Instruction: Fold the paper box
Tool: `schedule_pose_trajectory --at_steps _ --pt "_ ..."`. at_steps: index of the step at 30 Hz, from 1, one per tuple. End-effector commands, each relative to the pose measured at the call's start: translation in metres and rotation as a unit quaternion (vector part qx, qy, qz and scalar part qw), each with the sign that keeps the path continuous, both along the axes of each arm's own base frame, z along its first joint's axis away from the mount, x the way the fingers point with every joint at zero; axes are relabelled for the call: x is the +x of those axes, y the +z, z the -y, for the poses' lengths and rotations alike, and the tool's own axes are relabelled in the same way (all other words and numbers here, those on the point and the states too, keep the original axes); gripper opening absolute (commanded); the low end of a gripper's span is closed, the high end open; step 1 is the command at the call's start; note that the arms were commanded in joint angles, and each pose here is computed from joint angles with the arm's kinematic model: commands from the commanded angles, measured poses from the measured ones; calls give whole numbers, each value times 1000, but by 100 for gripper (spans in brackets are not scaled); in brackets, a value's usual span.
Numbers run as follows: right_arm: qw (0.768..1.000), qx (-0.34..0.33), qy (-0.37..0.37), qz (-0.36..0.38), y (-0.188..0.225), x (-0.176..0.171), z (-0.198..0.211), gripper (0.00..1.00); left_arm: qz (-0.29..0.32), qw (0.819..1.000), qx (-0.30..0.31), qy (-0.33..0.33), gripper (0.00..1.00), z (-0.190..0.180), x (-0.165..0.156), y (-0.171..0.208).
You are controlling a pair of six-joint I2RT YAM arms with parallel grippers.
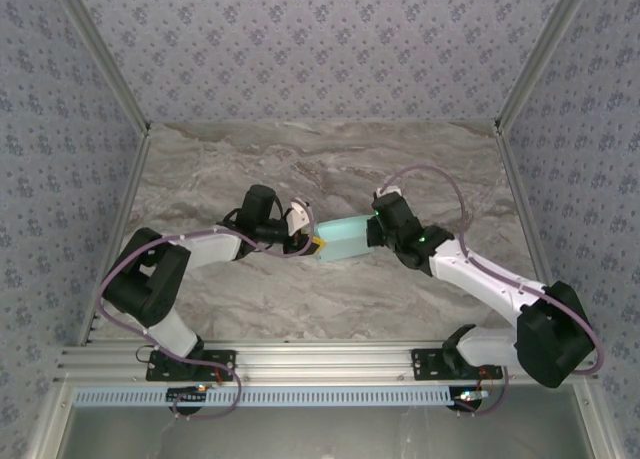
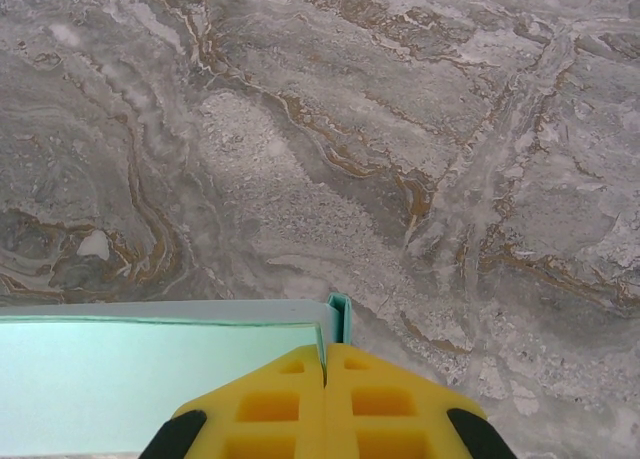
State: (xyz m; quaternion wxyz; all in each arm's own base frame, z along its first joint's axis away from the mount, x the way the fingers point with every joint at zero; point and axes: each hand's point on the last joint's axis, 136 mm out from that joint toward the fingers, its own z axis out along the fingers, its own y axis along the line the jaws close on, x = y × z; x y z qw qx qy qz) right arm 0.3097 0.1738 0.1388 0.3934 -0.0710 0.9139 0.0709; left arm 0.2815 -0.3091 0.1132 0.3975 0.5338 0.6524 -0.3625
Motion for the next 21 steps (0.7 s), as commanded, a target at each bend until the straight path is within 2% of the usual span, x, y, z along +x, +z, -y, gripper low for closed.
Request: schedule_pose_trajectory --at_steps 1,12,21 --pt "999 -37 -14 -28 -20 -19 17 2 4 997 27 69 36 -13 28 -6" --pt "999 -46 12 22 -19 -24 13 2 9 996 30 78 40 -15 29 -3" --pt "999 -34 -4 31 -31 -27 19 1 10 996 28 88 45 -16 32 1"
